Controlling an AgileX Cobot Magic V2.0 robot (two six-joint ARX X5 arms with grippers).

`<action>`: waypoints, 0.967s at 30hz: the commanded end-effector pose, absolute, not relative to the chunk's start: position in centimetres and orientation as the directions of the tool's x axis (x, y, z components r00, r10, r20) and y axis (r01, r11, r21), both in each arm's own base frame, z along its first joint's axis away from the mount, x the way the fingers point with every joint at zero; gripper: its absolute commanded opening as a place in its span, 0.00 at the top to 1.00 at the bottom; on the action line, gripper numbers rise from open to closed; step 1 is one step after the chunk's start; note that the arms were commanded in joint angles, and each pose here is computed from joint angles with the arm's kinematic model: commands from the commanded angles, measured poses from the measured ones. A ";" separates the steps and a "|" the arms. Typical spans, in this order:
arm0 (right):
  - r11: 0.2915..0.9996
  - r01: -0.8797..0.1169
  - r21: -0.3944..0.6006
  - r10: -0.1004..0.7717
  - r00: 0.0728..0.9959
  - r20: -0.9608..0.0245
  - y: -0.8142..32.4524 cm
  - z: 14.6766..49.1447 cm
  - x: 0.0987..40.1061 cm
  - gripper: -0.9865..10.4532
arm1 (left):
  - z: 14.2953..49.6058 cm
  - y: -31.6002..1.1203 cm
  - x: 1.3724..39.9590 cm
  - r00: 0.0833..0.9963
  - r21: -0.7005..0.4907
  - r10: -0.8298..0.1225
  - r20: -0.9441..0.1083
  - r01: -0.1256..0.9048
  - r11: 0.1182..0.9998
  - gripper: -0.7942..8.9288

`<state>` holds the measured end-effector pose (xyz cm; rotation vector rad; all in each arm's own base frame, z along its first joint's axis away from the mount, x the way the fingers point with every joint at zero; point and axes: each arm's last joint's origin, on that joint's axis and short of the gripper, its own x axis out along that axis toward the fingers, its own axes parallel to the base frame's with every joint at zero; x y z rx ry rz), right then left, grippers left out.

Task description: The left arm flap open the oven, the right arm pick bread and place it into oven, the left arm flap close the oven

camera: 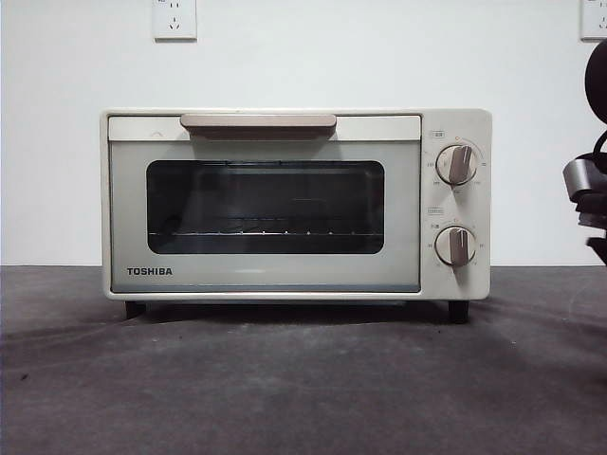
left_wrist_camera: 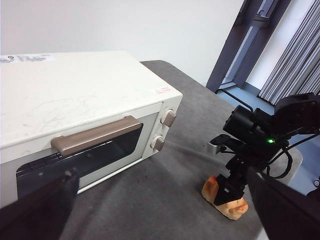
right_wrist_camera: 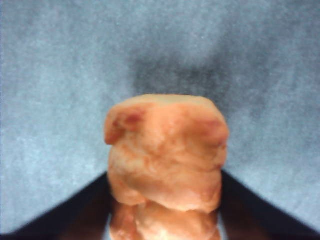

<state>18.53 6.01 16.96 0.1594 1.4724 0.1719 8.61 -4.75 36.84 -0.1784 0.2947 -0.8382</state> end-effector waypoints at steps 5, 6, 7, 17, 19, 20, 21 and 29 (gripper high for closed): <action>0.976 -0.034 0.217 0.219 0.100 -0.971 6.2 17.5 18.8 0.80 | 37.4 -4.8 8.5 0.631 -0.263 -0.757 -0.167 0.712 0.651 0.41; 0.974 -0.037 0.222 0.224 0.109 -0.968 6.2 18.0 18.8 0.80 | 37.4 -4.8 8.5 0.631 -0.264 -0.757 -0.168 0.711 0.651 0.44; 0.973 -0.040 0.228 0.232 0.123 -0.965 6.2 18.6 18.8 0.80 | 37.4 -4.8 8.5 0.631 -0.265 -0.757 -0.170 0.711 0.652 0.48; 0.896 -0.169 0.411 0.444 0.303 -0.843 5.8 27.7 15.9 0.80 | 35.4 -5.8 11.1 0.572 -0.365 -0.738 -0.358 0.642 0.675 0.76; 0.886 -0.212 0.412 0.463 0.371 -0.805 5.4 29.4 14.6 0.80 | 35.0 -6.3 12.2 0.535 -0.392 -0.743 -0.401 0.633 0.668 0.83; 0.882 -0.233 0.409 0.471 0.399 -0.787 5.2 30.0 14.0 0.80 | 34.8 -6.6 12.9 0.516 -0.406 -0.747 -0.420 0.629 0.663 0.86; 0.878 -0.252 0.407 0.479 0.426 -0.768 5.0 30.7 13.4 0.80 | 34.6 -6.8 13.5 0.502 -0.415 -0.748 -0.433 0.626 0.660 0.88; 0.846 -0.354 0.399 0.532 0.606 -0.591 3.5 33.9 8.4 0.80 | 34.3 -9.7 19.1 0.423 -0.382 -0.735 -0.530 0.655 0.652 0.90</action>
